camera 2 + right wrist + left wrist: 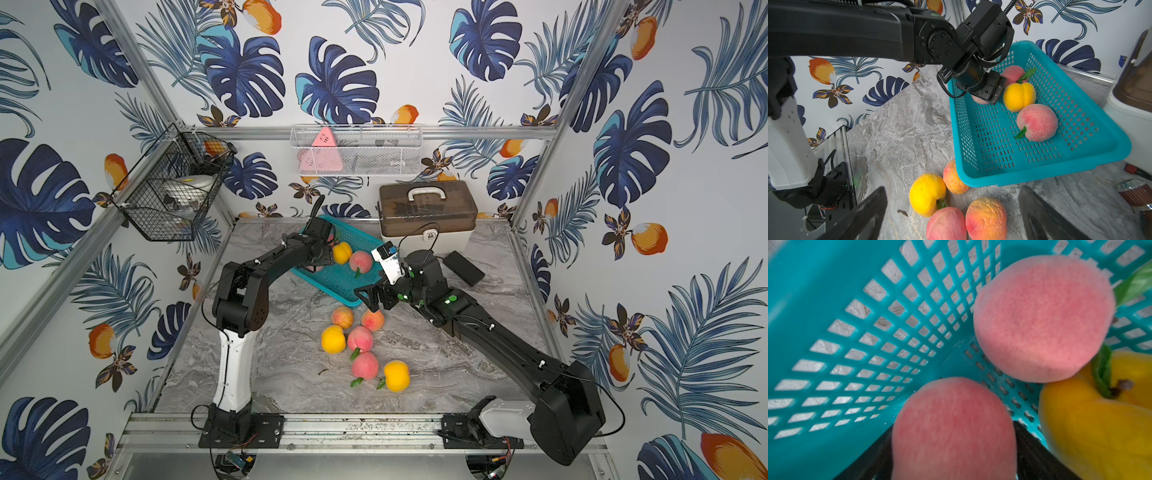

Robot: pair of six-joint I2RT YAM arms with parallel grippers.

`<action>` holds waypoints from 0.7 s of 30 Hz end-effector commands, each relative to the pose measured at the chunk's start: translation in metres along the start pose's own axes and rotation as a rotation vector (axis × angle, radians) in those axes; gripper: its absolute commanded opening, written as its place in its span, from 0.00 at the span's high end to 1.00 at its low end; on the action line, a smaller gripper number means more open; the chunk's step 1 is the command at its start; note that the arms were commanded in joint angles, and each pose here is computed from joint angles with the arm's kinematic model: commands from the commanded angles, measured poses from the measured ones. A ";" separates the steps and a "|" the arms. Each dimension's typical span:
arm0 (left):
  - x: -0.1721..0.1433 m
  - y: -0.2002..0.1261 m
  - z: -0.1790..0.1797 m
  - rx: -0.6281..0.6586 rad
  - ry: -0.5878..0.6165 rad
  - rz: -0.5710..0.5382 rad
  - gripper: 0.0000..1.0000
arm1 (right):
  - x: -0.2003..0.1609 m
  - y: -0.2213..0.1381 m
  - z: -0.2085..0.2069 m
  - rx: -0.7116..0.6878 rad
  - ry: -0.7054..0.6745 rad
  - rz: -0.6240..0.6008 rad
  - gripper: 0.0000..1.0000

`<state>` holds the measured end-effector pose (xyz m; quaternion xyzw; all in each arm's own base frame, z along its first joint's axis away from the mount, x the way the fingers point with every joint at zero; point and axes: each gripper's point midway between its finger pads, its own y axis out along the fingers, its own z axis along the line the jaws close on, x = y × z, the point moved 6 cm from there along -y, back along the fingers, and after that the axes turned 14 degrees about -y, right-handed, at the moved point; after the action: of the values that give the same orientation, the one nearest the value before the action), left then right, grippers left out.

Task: Put the peaches into the basket
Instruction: Place the peach in the basket.

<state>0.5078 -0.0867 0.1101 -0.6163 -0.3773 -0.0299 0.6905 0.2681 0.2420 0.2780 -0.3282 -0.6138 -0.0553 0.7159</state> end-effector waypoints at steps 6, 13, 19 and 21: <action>0.010 -0.014 0.001 -0.010 -0.023 -0.023 0.13 | 0.007 -0.006 0.000 -0.007 -0.004 -0.036 0.00; 0.017 -0.042 0.006 -0.036 -0.033 -0.042 0.12 | 0.004 -0.012 0.000 -0.017 0.000 -0.016 0.00; 0.017 -0.072 0.011 -0.068 -0.026 -0.046 0.11 | 0.003 -0.021 0.001 -0.035 0.007 0.020 0.00; 0.016 -0.082 0.012 -0.081 -0.026 -0.044 0.11 | 0.001 -0.024 0.001 -0.045 0.012 0.037 0.00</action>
<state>0.4800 -0.0884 0.1774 -0.6311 -0.4017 -0.0519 0.6615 0.2581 0.2294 0.2896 -0.3375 -0.6122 -0.0627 0.7123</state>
